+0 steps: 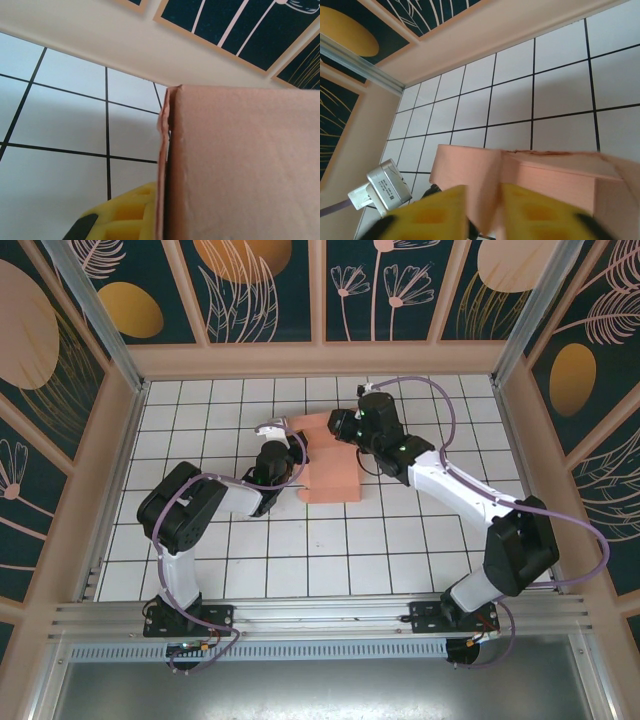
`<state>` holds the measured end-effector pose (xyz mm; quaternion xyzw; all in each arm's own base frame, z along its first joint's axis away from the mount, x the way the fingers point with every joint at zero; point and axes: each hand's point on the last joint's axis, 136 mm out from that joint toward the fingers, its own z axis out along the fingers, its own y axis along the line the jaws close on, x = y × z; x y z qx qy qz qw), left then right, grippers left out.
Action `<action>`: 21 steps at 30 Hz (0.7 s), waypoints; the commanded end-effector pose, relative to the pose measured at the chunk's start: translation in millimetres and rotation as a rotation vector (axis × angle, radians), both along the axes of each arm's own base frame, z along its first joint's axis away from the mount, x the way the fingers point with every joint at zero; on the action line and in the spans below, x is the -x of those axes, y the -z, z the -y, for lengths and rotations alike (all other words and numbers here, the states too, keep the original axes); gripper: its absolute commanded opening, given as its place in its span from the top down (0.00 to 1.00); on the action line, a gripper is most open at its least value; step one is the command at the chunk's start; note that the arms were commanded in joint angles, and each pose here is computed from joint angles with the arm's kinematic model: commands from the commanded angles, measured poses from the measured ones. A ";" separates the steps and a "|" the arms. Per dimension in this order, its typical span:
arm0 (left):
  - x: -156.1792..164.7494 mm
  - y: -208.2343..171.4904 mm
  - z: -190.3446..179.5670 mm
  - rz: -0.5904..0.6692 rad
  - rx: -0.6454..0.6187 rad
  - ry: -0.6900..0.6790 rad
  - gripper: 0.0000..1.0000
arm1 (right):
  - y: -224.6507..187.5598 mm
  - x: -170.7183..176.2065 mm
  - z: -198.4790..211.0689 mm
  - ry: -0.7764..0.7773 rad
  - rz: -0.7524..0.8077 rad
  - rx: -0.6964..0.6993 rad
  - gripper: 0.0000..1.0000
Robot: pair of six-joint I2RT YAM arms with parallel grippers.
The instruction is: Fold the paper box
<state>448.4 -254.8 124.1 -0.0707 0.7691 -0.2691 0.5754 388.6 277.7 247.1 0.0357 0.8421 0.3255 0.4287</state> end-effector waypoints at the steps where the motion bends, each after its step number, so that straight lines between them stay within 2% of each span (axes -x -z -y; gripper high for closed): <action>1: 1.2 -12.6 -0.9 0.004 -0.016 -0.009 1.00 | -41.1 7.6 8.5 -0.017 0.152 -0.034 0.48; 4: 3.0 -11.8 -3.0 -0.023 -0.040 -0.012 1.00 | -59.4 21.3 21.7 -0.032 0.244 -0.014 0.43; 7: 6.8 -15.9 -4.2 -0.029 -0.055 -0.003 1.00 | -73.0 31.2 49.3 -0.006 0.297 -0.030 0.42; 13: 14.3 -28.2 3.8 -0.022 -0.061 0.066 1.00 | -70.6 35.4 107.3 0.030 0.298 -0.126 0.43; 21: 25.0 -42.5 22.1 -0.028 -0.006 0.182 1.00 | -56.8 45.3 99.4 -0.223 0.341 -0.104 0.44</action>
